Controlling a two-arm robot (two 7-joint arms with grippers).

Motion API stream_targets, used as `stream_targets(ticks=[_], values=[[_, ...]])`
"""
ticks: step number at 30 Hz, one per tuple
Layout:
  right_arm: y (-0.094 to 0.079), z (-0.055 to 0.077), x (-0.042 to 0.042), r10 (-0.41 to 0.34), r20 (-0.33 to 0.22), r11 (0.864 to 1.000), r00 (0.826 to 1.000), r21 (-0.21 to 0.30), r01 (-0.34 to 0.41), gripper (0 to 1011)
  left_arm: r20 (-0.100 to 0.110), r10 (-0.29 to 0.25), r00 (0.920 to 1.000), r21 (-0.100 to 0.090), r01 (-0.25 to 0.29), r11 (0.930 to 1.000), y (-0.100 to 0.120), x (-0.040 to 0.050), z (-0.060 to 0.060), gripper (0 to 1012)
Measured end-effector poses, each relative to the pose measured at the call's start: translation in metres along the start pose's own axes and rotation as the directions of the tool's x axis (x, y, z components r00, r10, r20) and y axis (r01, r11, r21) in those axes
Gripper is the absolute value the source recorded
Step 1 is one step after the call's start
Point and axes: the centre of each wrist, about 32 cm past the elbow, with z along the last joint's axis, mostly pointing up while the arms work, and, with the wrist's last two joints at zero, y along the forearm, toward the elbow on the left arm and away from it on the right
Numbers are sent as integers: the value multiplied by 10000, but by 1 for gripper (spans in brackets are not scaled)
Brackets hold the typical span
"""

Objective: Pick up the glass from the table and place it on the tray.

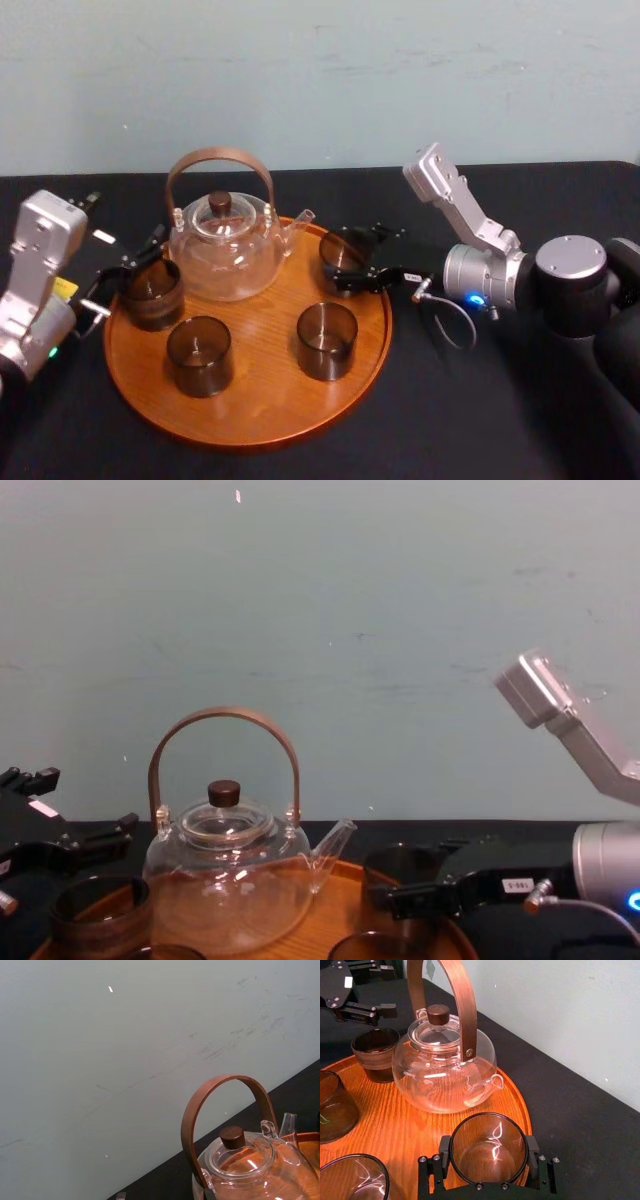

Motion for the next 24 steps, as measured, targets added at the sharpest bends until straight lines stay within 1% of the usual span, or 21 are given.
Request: stream_targets(ticks=[17,24], values=[[32,-42,7,-61,-39,9998,10000,-190,60,905,1,0,10000,0,0,10000,0,0,0,1002],[35,-49,1,-107,30,9995,9999,-286,108,905,1,0,10000,0,0,10000,0,0,0,1001]])
